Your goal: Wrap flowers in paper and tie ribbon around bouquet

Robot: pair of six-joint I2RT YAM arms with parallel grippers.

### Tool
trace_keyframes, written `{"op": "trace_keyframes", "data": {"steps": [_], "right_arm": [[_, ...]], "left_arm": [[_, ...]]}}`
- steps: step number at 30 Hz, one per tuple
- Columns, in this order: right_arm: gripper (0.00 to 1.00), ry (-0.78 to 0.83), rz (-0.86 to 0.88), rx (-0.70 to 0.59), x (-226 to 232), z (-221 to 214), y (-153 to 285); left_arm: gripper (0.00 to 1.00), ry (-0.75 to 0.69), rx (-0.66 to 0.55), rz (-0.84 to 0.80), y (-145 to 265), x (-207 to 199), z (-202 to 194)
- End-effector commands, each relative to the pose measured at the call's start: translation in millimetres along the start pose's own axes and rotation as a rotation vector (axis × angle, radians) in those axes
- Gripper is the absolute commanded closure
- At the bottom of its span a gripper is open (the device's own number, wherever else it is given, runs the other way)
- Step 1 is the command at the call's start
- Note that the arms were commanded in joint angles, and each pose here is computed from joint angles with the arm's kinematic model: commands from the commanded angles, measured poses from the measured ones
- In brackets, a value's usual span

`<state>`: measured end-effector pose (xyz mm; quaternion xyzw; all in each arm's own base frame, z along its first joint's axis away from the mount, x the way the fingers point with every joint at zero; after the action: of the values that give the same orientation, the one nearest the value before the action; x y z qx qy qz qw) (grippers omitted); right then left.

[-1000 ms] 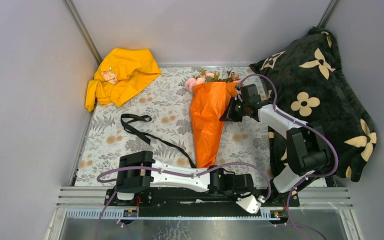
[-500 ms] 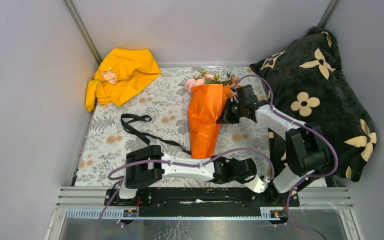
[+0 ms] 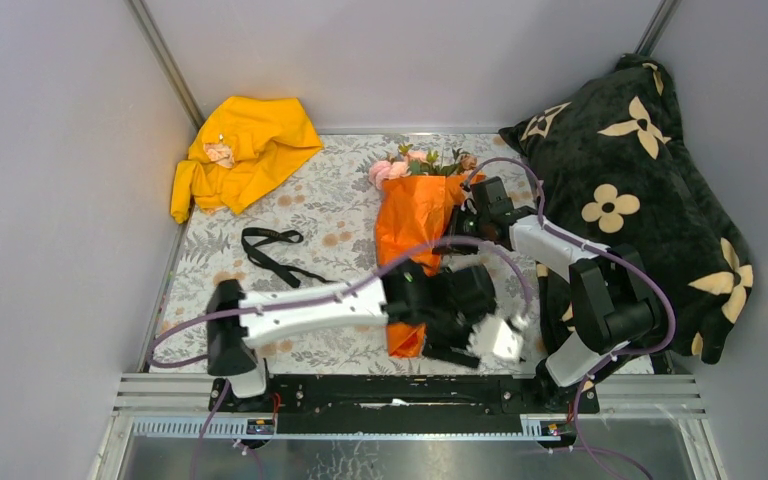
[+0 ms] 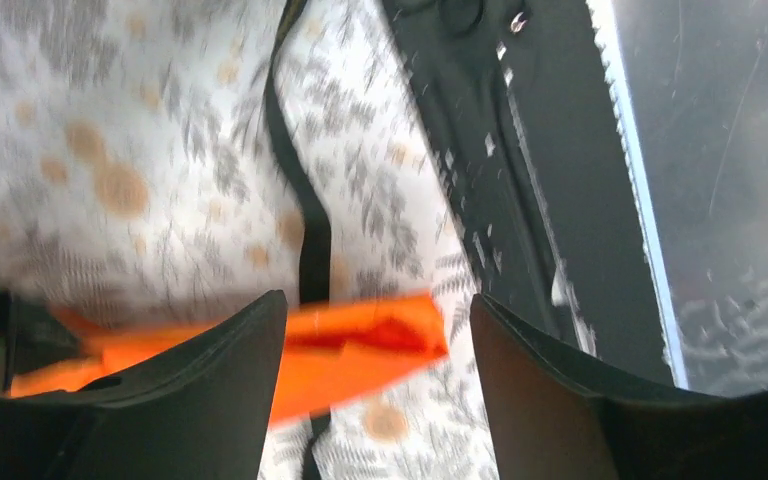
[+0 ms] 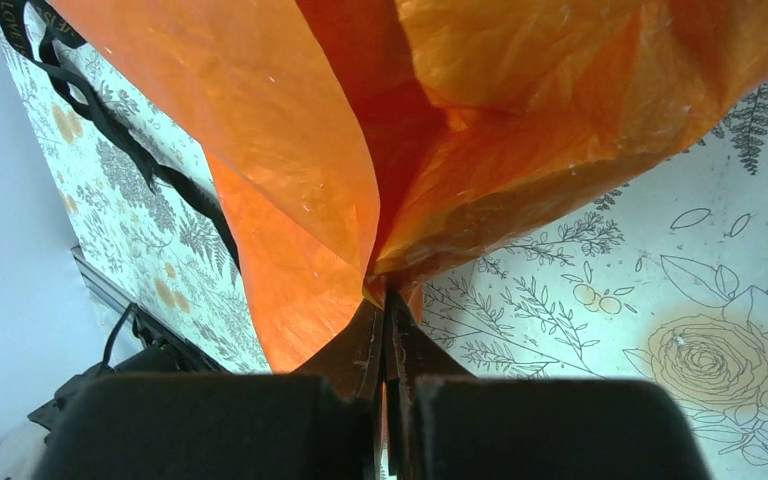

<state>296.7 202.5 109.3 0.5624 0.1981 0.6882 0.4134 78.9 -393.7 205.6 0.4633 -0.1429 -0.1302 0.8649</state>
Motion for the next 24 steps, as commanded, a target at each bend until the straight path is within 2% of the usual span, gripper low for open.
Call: {"op": "trace_keyframes", "data": {"steps": [1,5,9,12,17,22,24], "right_arm": [[1.00,0.039,0.060,-0.029,18,1,6],[1.00,0.058,0.048,-0.033,19,0,4],[1.00,0.073,0.049,-0.033,21,-1,2],[1.00,0.085,0.048,-0.034,21,-2,2],[1.00,0.102,0.041,-0.038,19,-2,3],[1.00,0.116,0.030,-0.035,15,-4,2],[1.00,0.120,0.026,-0.035,14,-4,1]], "left_arm": [[0.25,0.302,0.029,-0.069,69,18,-58],[0.24,0.591,-0.007,0.071,120,72,-148],[0.20,0.850,0.017,0.293,162,106,-264],[0.18,0.991,0.099,0.404,177,112,-343],[0.19,1.146,0.254,0.569,186,120,-455],[0.33,1.391,0.218,0.608,193,120,-527],[0.34,1.465,0.190,0.618,192,116,-544]]}}
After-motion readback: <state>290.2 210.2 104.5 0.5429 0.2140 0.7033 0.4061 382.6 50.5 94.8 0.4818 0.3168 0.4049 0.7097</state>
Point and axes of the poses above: each gripper's point midway between its finger pads, its own y axis back along the fingers, its own x axis along the line the jaws close on, z = x × y, the point moved 4 cm from there along y, back along the fingers
